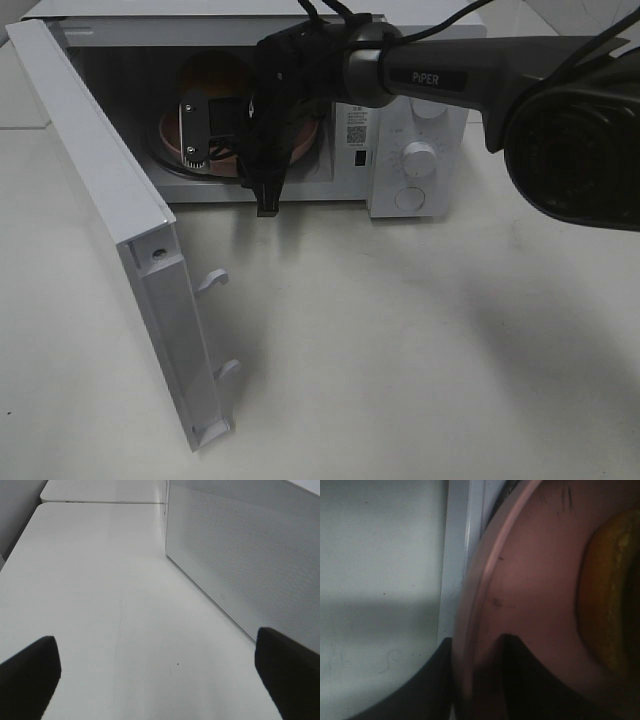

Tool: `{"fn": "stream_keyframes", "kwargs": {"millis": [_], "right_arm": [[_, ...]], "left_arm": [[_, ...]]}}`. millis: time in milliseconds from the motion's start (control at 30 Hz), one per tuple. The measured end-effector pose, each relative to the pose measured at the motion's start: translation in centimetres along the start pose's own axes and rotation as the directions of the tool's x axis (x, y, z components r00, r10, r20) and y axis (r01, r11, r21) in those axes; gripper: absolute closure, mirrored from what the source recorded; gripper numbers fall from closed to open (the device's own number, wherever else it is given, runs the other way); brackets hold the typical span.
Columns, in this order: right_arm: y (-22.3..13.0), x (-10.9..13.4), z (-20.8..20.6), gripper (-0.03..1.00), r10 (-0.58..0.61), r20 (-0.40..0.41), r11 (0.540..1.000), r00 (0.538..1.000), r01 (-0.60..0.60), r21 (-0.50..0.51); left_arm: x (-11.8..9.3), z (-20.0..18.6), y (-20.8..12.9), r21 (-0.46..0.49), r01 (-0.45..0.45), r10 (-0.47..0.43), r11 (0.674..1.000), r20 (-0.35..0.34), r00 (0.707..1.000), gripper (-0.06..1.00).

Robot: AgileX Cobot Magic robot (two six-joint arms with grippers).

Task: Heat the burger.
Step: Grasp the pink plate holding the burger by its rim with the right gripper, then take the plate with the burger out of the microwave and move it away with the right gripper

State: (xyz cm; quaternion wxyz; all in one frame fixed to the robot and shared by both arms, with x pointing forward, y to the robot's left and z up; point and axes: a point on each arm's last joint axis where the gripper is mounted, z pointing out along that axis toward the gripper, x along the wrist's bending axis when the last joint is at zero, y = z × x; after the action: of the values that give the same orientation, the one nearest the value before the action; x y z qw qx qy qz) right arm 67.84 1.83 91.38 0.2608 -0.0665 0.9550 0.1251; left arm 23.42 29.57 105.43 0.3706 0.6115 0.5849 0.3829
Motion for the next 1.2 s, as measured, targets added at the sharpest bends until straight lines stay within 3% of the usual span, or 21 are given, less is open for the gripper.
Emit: {"fn": "stream_keyframes", "kwargs": {"millis": [233, 367, 933, 1200], "right_arm": [[0.4, 0.1, -0.2, 0.7, -0.032, 0.003, 0.999, 0.999, 0.032, 0.011], [1.1, -0.3, -1.7, 0.81, -0.064, 0.048, 0.998, 0.997, 0.064, -0.007], [0.0, 2.1, -3.8, 0.81, -0.179, 0.036, 0.984, 0.983, 0.178, 0.009], [-0.9, 4.1, -5.0, 0.81, -0.214, 0.075, 0.976, 0.974, 0.217, -0.032]], "left_arm": [[0.0, 0.0, 0.0, 0.0, 0.0, 0.0, 1.0, 0.0, 1.0, -0.03], [0.0, 0.0, 0.0, 0.0, 0.0, 0.0, 1.0, 0.0, 1.0, -0.03], [0.0, 0.0, 0.0, 0.0, 0.0, 0.0, 1.0, 0.0, 1.0, -0.03], [0.0, 0.0, 0.0, 0.0, 0.0, 0.0, 1.0, 0.0, 1.0, -0.03]]}}
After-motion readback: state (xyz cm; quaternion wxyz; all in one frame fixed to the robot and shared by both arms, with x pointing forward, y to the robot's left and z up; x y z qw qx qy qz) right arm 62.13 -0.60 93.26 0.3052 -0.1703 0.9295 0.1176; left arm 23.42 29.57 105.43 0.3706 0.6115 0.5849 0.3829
